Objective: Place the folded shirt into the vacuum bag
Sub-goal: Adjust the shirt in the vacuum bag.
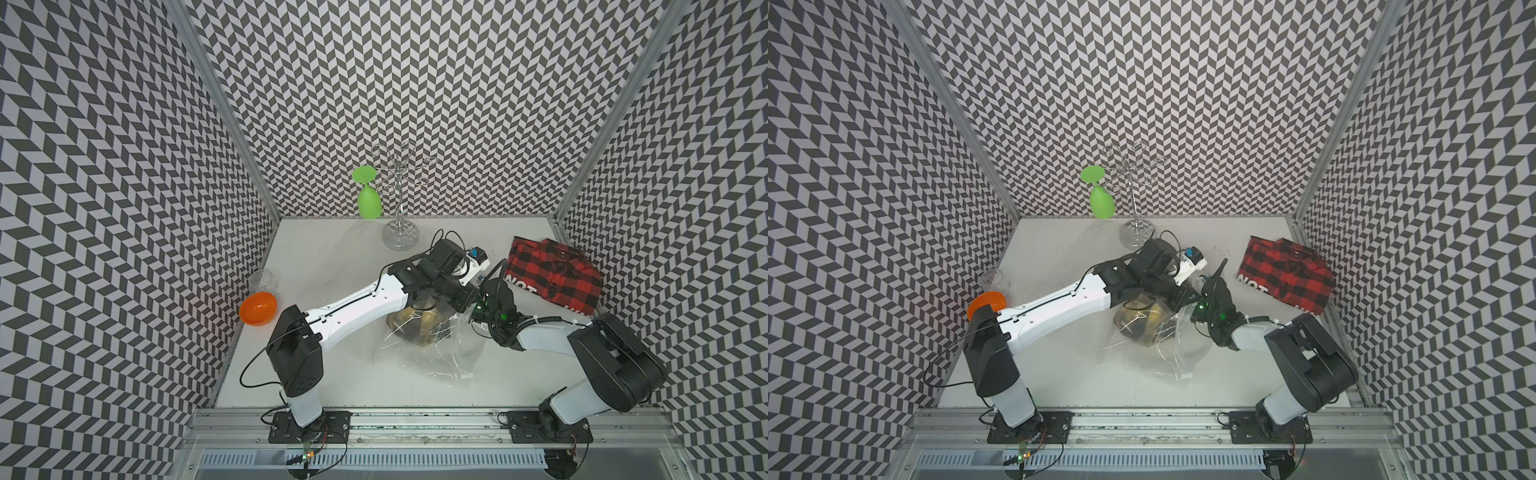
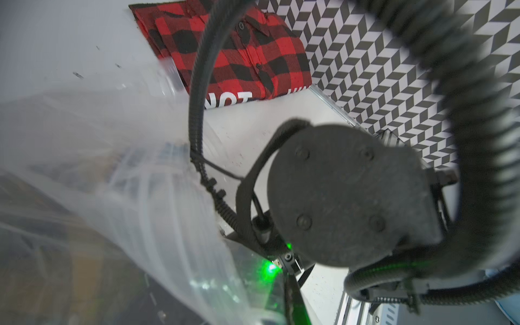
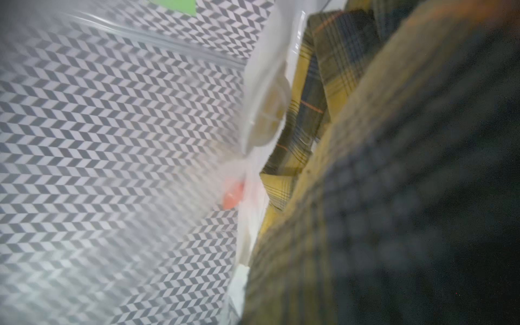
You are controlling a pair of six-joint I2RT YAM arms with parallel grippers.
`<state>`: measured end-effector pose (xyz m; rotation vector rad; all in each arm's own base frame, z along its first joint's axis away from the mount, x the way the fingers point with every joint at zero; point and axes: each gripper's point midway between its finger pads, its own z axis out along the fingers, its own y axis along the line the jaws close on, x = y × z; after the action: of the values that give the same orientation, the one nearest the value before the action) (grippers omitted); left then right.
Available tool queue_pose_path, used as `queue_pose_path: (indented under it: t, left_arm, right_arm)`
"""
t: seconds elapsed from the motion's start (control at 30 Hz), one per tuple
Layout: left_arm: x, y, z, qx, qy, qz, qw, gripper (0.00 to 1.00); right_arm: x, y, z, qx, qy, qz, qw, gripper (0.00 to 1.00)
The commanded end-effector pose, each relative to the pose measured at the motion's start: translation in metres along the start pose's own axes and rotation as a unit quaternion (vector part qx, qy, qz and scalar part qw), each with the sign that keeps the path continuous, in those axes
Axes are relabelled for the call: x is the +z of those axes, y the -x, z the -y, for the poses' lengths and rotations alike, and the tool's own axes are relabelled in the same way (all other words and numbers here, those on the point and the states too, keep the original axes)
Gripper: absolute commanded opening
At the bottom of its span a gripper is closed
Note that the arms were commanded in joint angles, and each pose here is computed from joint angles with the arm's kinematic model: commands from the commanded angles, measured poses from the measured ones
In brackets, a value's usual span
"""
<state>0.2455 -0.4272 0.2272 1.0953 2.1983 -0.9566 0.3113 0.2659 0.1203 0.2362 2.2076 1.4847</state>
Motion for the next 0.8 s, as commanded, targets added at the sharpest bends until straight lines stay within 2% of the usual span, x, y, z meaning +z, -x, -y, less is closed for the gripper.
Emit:
queue_pose_path:
  t: [0.0,0.13,0.27,0.37,0.4,0.47,0.53,0.63,0.7,0.77]
  left_arm:
    - [-0.016,0.003,-0.016,0.006,0.005,0.019,1.0,0.05]
    - [-0.032,0.011,-0.056,-0.016,0.062,0.036,0.997,0.07]
    - [-0.049,0.021,-0.071,-0.02,0.078,0.057,0.995,0.08]
    - [-0.05,0.025,-0.069,-0.019,0.071,0.062,0.995,0.08]
    - [-0.049,0.025,-0.069,-0.019,0.069,0.06,0.996,0.08]
    - [-0.051,0.025,-0.071,-0.017,0.076,0.06,0.995,0.08]
    - [-0.056,0.022,-0.079,-0.021,0.095,0.061,0.993,0.08]
    - [-0.066,0.02,-0.09,-0.032,0.104,0.073,0.991,0.08]
    - [-0.07,0.021,-0.09,-0.037,0.096,0.085,0.991,0.08]
    - [-0.068,0.022,-0.084,-0.041,0.077,0.09,0.992,0.08]
  right_arm:
    - [0.003,0.016,-0.007,-0.026,0.009,0.039,0.999,0.11]
    - [0.002,-0.008,0.048,0.029,-0.063,-0.001,0.998,0.13]
    - [-0.012,-0.011,0.062,0.031,-0.088,-0.003,0.996,0.2]
    - [-0.012,-0.008,0.053,0.004,-0.081,-0.02,0.996,0.5]
    - [-0.011,-0.006,0.049,-0.003,-0.078,-0.031,0.996,0.58]
    - [-0.016,-0.004,0.043,-0.004,-0.067,-0.043,0.997,0.66]
    - [-0.029,0.001,0.038,-0.011,-0.074,-0.038,0.997,0.68]
    - [-0.052,0.009,0.042,-0.024,-0.123,-0.022,0.992,0.66]
    - [-0.07,0.019,0.041,-0.035,-0.154,0.007,0.987,0.6]
    - [-0.08,0.029,0.028,-0.052,-0.153,0.036,0.986,0.47]
